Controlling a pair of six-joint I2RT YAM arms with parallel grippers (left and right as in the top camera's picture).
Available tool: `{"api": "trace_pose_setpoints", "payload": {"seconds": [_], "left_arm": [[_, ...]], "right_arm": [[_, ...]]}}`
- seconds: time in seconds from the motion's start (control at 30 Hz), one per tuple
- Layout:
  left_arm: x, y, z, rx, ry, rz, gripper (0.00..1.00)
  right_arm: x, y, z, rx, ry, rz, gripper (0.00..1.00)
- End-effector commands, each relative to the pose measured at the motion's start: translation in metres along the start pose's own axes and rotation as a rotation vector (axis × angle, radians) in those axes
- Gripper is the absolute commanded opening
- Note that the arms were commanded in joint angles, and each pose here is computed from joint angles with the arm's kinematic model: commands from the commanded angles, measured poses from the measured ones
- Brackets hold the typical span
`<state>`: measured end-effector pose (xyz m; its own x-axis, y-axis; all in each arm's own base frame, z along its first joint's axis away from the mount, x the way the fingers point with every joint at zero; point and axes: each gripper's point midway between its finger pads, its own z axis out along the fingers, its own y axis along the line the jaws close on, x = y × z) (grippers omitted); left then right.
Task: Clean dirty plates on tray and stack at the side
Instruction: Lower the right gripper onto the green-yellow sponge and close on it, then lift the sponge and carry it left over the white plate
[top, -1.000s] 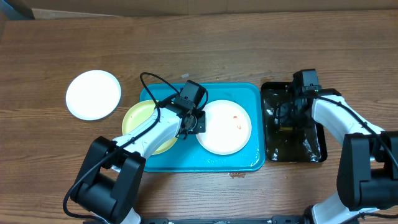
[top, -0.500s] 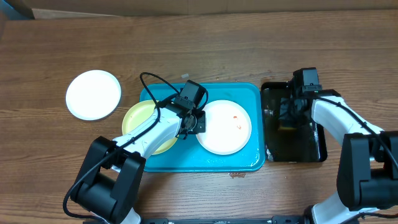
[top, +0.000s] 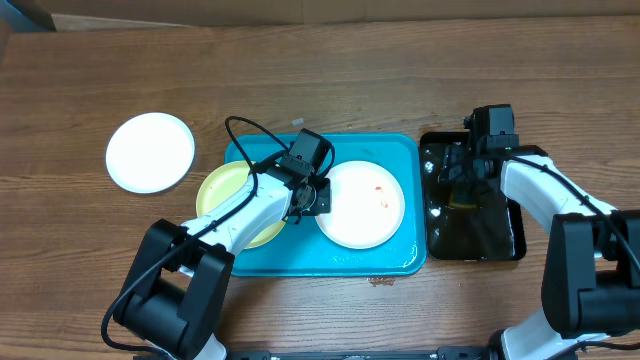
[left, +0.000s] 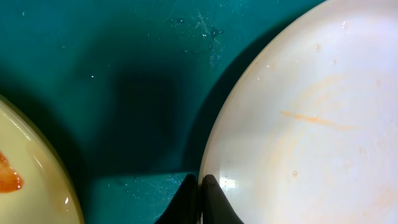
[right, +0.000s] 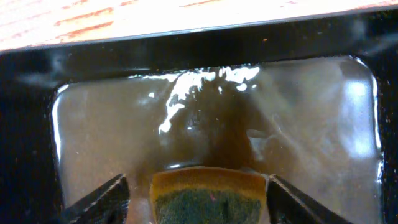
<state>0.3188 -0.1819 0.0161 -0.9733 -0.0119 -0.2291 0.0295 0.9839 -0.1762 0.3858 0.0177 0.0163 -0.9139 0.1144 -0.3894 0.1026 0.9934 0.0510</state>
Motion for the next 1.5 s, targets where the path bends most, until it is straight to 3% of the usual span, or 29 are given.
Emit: {"api": "trace_pose_setpoints", "payload": {"seconds": [0.0,0.03,0.1,0.2,0.27,0.3,0.43,0.5,0.57,0.7,0.97,1.0,1.07,1.33,1.47], "left_arm": [[-0.006,-0.002,0.000,0.007,-0.006,0.017,0.05],[-0.006,-0.002,0.000,0.007,-0.006,0.018,0.05],[-0.006,-0.002,0.000,0.007,-0.006,0.018,0.05],[-0.006,-0.002,0.000,0.007,-0.006,0.017,0.06],[-0.006,-0.002,0.000,0.007,-0.006,0.017,0.06],[-0.006,-0.002,0.000,0.007,-0.006,0.018,0.05],[-0.006,-0.002,0.000,0.009,-0.004,0.017,0.06],[-0.006,-0.002,0.000,0.008,-0.004,0.018,0.06],[-0.006,-0.002,0.000,0.008,-0.005,0.017,0.06],[-0.006,-0.003,0.000,0.011,-0.007,0.018,0.11],[-0.006,-0.003,0.000,0.010,-0.006,0.018,0.19],[-0.006,-0.003,0.000,0.011,-0.007,0.018,0.17],[-0.006,-0.003,0.000,0.011,-0.007,0.017,0.04],[-0.007,-0.003,0.000,0.012,-0.011,0.014,0.04],[-0.007,-0.003,0.000,0.014,-0.010,0.014,0.04]], "right_arm": [[0.004,-0.003,0.003,0.013,0.010,0.011,0.26],[0.004,-0.003,0.003,0.013,0.011,0.011,0.17],[0.004,-0.003,0.003,0.013,0.009,0.010,0.15],[0.000,-0.003,0.002,0.011,-0.005,0.011,0.36],[-0.004,-0.002,0.002,0.008,-0.019,0.011,0.75],[-0.006,-0.002,0.001,0.008,-0.022,0.011,0.83],[0.003,-0.003,-0.005,0.019,0.045,0.013,0.86],[0.017,-0.006,-0.006,0.028,0.101,0.012,0.81],[0.026,-0.007,-0.007,0.034,0.138,0.012,0.64],[0.023,-0.007,-0.007,0.033,0.128,0.011,0.04],[-0.015,-0.002,-0.052,0.034,0.081,0.010,0.04],[-0.017,-0.003,-0.057,0.044,0.085,0.009,0.04],[-0.016,-0.008,-0.062,0.075,0.099,0.012,0.04],[-0.010,-0.004,-0.065,0.146,0.105,0.055,0.04],[-0.015,-0.016,-0.071,0.308,0.048,0.052,0.04]]}}
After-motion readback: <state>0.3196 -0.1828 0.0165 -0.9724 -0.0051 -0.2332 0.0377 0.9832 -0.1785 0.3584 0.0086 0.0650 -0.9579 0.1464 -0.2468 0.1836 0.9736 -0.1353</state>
